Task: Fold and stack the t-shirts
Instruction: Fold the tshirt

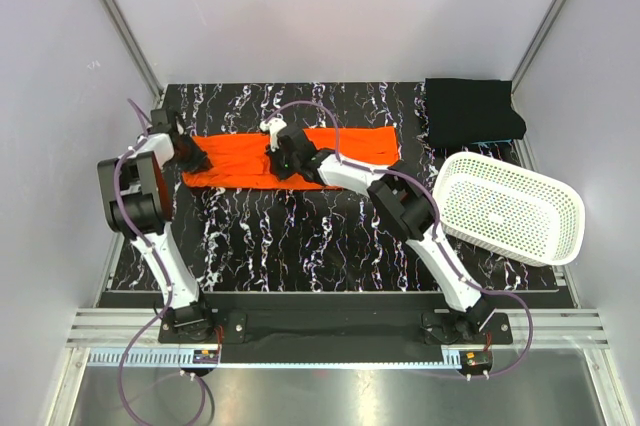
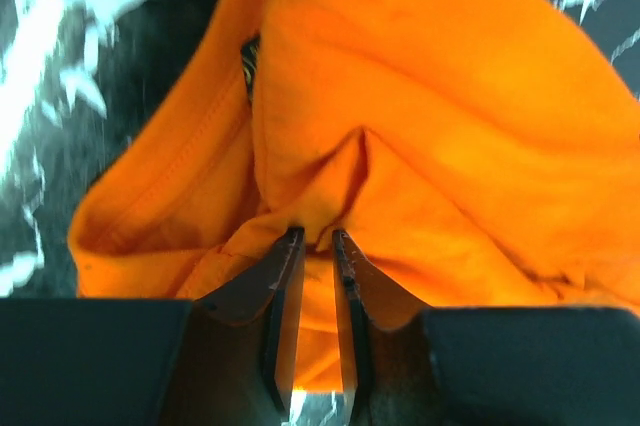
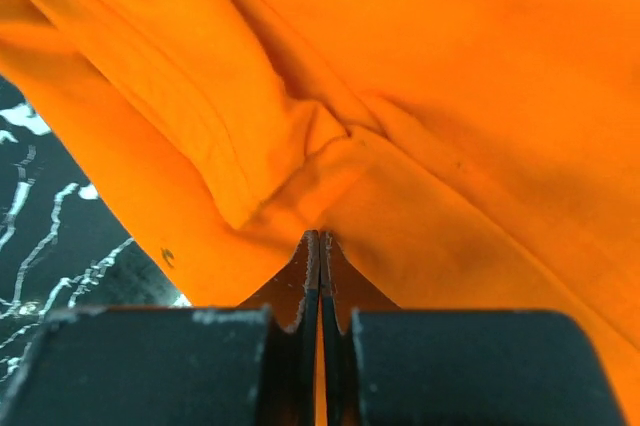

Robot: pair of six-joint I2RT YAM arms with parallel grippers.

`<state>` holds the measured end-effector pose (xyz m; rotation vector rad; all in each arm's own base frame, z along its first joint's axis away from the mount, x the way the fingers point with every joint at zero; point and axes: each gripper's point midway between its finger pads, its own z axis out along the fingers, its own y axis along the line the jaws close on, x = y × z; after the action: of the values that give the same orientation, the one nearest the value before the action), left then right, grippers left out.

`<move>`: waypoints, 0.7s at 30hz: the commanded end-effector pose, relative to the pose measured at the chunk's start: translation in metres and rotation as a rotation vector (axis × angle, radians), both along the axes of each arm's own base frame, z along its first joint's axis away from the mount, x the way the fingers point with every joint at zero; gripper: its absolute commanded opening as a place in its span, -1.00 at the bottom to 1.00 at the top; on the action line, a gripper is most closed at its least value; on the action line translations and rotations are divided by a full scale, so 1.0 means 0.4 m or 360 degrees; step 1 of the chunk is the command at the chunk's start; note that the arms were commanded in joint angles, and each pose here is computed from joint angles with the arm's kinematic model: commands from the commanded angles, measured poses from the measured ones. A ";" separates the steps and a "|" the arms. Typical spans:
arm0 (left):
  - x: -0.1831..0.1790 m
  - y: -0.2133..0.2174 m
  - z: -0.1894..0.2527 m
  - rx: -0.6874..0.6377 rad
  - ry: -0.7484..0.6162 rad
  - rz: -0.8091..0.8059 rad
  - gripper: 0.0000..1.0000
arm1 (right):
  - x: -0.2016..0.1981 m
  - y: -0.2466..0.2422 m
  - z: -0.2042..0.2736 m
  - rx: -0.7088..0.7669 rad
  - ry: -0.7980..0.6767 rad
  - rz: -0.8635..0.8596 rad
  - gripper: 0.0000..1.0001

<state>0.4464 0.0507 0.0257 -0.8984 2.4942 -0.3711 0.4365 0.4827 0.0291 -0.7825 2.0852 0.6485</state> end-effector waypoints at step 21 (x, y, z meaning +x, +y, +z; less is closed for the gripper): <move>0.370 -0.050 0.461 0.0017 -0.0874 -0.0256 -0.39 | -0.099 -0.392 0.584 0.0213 -0.0355 -0.0731 -0.91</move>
<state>0.5905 0.0612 0.0886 -0.7032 2.2572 -0.5150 0.4032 0.3568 0.2241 -0.4227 1.9516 0.4303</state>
